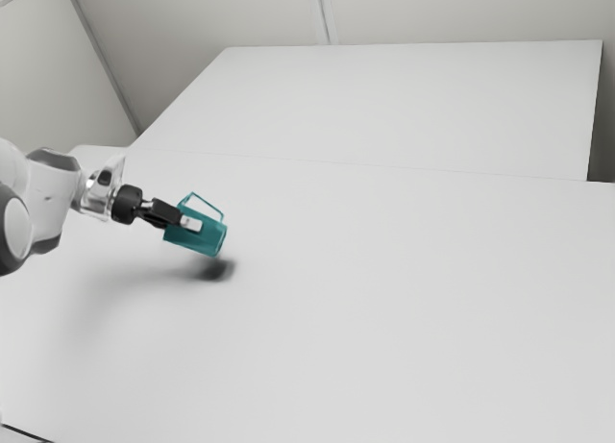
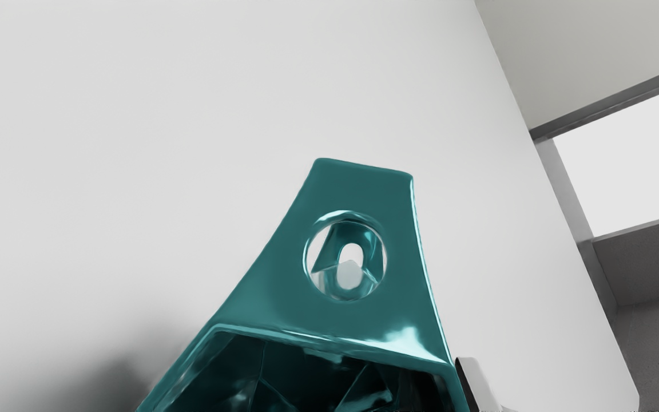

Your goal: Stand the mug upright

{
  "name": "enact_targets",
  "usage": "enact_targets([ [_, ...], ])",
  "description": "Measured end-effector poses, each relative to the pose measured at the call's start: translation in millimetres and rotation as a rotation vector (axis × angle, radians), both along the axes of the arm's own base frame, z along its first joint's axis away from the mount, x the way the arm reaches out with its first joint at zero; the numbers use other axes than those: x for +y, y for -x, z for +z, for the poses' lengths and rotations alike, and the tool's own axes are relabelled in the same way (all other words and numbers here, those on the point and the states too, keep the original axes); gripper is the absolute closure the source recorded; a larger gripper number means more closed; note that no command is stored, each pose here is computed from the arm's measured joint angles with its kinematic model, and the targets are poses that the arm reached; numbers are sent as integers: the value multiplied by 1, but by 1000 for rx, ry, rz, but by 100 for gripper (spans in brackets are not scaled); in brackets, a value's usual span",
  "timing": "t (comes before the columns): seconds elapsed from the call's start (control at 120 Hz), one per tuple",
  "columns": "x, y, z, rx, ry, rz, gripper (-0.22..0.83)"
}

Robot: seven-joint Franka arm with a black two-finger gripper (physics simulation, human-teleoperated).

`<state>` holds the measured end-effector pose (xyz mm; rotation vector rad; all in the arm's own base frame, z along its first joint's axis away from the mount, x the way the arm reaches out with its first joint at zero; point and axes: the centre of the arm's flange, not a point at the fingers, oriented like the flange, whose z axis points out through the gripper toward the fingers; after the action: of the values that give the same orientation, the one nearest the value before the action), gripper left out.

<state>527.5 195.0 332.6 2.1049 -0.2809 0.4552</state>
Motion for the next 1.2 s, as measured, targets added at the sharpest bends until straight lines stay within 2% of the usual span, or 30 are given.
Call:
enact_targets([
  [0.283, -17, -16, 41, -31, -121, -57, 78],
  [0.433, -25, -21, 46, 3, -242, -99, 78],
  [0.733, -40, -47, 79, 63, -538, -207, 79],
  [0.992, -65, -73, 78, 135, -699, -265, 79],
  [1.2, -96, -64, 85, 158, -786, -288, 79],
])
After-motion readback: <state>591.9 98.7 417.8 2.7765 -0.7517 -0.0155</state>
